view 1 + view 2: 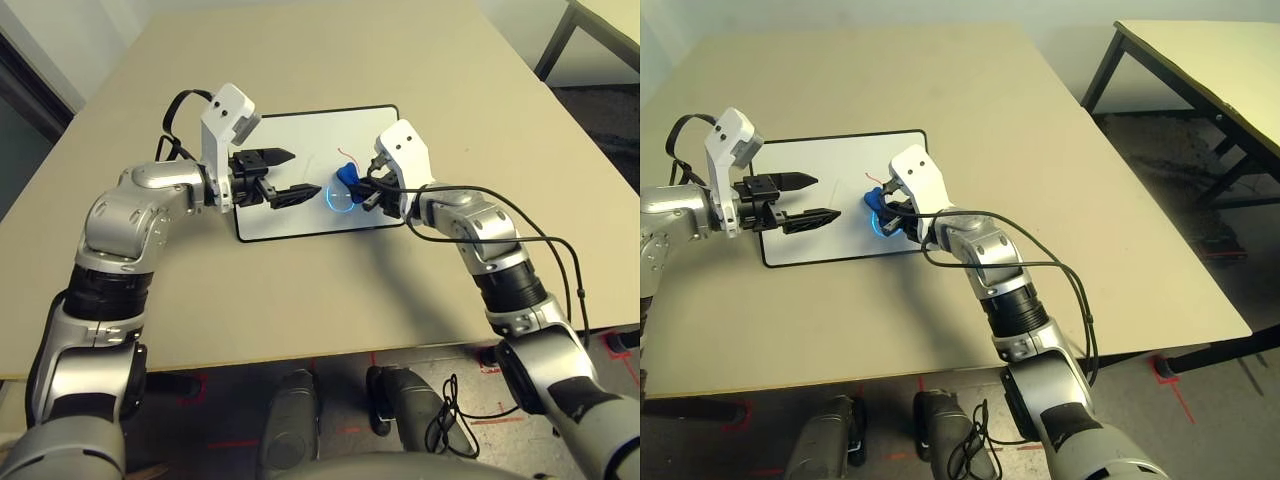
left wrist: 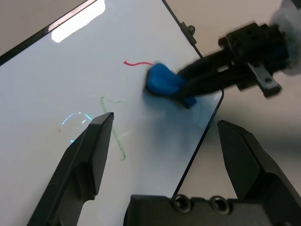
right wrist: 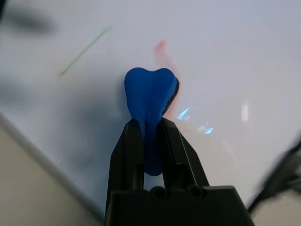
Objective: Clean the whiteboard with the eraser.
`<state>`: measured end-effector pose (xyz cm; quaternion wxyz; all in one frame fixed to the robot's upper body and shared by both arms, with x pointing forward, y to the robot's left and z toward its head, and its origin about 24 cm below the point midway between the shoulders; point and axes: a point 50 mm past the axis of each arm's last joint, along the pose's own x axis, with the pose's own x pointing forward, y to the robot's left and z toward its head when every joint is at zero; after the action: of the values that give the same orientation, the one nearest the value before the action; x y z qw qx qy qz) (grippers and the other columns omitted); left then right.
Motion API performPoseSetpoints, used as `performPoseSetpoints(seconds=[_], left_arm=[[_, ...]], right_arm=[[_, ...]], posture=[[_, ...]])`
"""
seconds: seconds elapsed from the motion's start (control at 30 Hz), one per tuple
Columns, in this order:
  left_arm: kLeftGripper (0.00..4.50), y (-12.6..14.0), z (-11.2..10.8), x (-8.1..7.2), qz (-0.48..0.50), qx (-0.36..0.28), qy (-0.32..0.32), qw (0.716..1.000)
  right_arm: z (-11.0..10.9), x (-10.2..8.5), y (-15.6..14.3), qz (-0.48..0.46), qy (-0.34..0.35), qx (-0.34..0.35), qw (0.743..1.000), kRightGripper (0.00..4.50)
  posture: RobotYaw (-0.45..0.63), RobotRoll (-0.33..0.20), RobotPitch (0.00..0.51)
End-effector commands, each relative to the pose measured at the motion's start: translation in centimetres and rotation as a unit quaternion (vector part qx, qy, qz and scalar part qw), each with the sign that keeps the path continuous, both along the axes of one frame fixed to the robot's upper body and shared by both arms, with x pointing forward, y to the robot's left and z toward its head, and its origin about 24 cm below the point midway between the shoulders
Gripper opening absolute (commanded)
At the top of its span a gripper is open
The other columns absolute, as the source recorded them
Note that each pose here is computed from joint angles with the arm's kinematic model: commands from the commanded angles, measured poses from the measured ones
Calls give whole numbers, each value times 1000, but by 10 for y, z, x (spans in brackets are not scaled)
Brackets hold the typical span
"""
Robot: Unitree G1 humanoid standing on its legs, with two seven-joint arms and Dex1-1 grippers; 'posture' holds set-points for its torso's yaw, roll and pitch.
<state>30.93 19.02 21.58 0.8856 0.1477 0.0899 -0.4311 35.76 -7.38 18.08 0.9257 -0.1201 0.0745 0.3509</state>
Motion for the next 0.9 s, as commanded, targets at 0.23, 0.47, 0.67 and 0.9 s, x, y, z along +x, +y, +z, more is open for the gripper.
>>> performPoseSetpoints(seconds=[0.23, 0.47, 0.67, 0.9], left_arm=[[4500, -1, -1, 0, -6, -1, 3, 1000], [4500, -1, 0, 0, -7, -2, 3, 1000], [4500, -2, 0, 1, -9, -6, 4, 1000], [4500, -3, 0, 1, -10, -7, 4, 1000]], right_arm=[[-11, 9, -13, -35, 4, -9, 999, 384], [-36, -17, 3, 19, 41, -23, 999, 384], [-41, -21, 3, 23, 45, -31, 998, 384], [-10, 6, -12, -30, -9, -8, 999, 383]], posture=[[91, 0, 152], [91, 0, 152], [85, 0, 159], [84, 0, 156]])
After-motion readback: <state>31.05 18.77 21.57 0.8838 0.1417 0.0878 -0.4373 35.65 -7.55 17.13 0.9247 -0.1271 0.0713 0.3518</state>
